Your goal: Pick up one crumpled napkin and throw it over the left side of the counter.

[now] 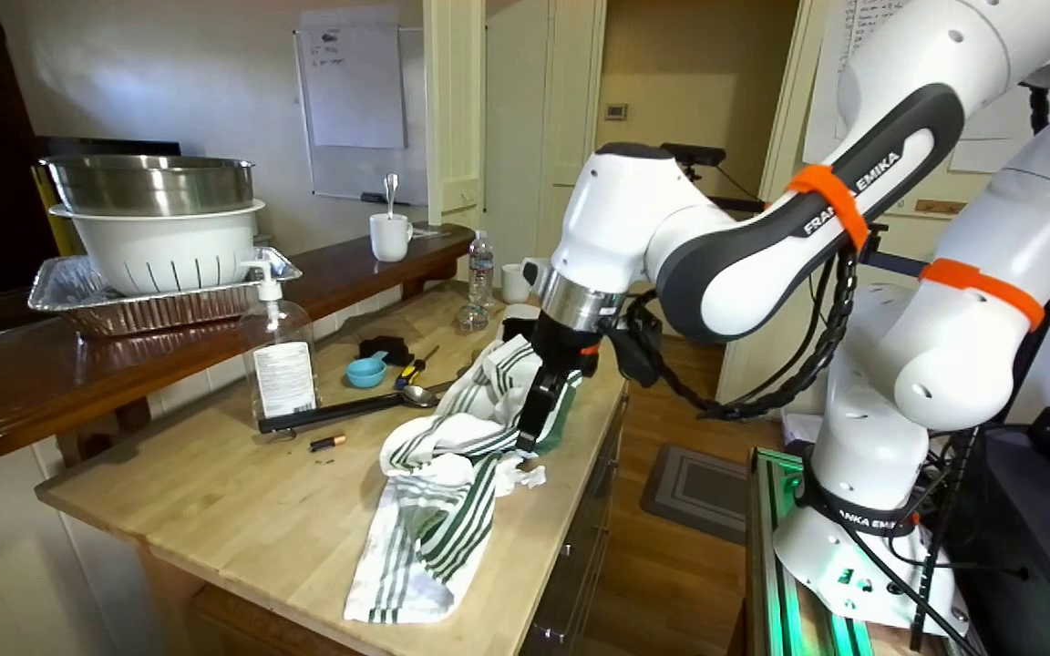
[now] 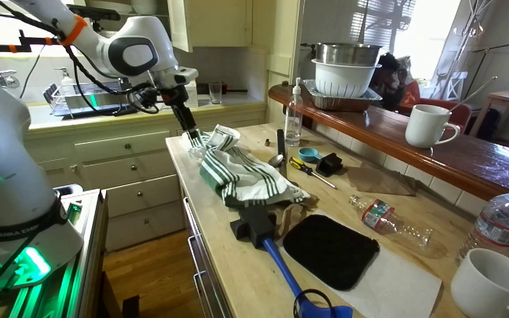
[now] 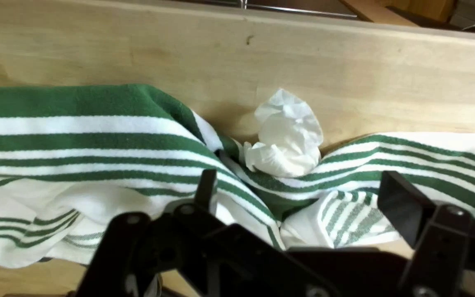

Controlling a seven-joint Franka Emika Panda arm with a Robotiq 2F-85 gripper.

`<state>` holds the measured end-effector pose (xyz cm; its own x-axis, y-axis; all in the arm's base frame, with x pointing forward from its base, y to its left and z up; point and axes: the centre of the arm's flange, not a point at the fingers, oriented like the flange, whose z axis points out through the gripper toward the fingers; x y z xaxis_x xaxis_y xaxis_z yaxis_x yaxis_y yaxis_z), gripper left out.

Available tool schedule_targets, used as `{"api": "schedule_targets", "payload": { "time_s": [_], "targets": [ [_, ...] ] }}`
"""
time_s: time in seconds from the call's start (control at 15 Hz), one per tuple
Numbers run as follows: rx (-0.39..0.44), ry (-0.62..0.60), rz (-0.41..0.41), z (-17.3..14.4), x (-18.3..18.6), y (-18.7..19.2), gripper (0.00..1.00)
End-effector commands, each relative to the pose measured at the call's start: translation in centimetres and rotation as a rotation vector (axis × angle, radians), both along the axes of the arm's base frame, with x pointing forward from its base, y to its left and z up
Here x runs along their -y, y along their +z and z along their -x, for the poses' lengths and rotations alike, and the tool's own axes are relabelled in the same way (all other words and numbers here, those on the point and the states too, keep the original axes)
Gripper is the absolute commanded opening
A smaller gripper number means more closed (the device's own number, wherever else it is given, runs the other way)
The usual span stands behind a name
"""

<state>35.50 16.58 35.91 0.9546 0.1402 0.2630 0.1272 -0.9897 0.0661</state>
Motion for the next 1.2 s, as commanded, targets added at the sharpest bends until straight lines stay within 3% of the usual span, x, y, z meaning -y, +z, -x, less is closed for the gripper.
{"api": "schedule_targets", "payload": {
  "time_s": [0.0, 0.27, 0.6, 0.93, 1.0, 1.13],
  "targets": [
    [-0.047, -0.023, -0.001, -0.4, 0.3, -5.6, 1.00],
    [-0.061, 0.001, -0.023, -0.8, 0.0, -8.5, 0.89],
    [-0.104, 0.007, -0.040, -0.7, -0.7, -10.5, 0.42],
    [-0.051, 0.013, -0.029, -1.1, -0.3, -9.4, 0.06],
    [-0.043, 0.011, -0.024, -1.1, -0.3, -9.2, 0.00],
    [-0.036, 0.011, -0.011, -1.1, -0.1, -9.0, 0.00]
  ]
}}
